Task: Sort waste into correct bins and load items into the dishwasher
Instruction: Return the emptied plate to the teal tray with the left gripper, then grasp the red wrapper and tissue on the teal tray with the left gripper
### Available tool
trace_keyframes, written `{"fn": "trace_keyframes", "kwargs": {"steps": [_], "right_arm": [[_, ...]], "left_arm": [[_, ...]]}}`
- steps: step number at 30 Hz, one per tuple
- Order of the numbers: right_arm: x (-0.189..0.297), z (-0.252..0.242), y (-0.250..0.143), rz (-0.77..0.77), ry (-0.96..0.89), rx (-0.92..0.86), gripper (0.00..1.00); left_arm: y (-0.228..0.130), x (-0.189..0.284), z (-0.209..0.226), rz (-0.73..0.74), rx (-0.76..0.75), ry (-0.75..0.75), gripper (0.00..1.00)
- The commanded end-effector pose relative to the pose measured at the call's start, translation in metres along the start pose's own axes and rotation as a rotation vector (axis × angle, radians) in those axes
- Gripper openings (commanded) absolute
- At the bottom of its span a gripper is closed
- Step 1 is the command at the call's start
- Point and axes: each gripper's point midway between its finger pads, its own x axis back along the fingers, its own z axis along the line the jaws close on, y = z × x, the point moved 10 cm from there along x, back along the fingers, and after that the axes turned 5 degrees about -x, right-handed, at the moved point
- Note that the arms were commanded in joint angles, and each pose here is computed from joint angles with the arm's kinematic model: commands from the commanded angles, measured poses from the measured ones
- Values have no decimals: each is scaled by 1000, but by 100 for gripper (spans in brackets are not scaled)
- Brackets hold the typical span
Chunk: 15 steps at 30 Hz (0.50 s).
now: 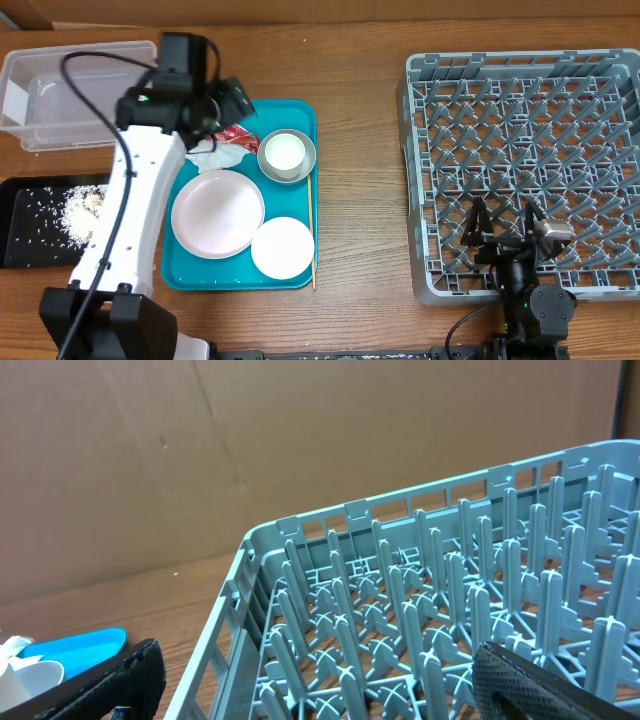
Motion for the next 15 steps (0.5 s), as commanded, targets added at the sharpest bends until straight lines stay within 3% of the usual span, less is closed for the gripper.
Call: {"fn": "trace_keyframes", "kwargs": {"steps": [1,5,15], "right_arm": [[0,-1,-2,-7,-7,5,100],[0,-1,-2,-7,-7,5,100],[0,-1,-2,-7,-7,5,100]], "left_arm": [[13,-12,7,-16,204,-12,89],[17,-43,6,11,243,-17,97],[-6,-130,17,223,299,58,97]]}}
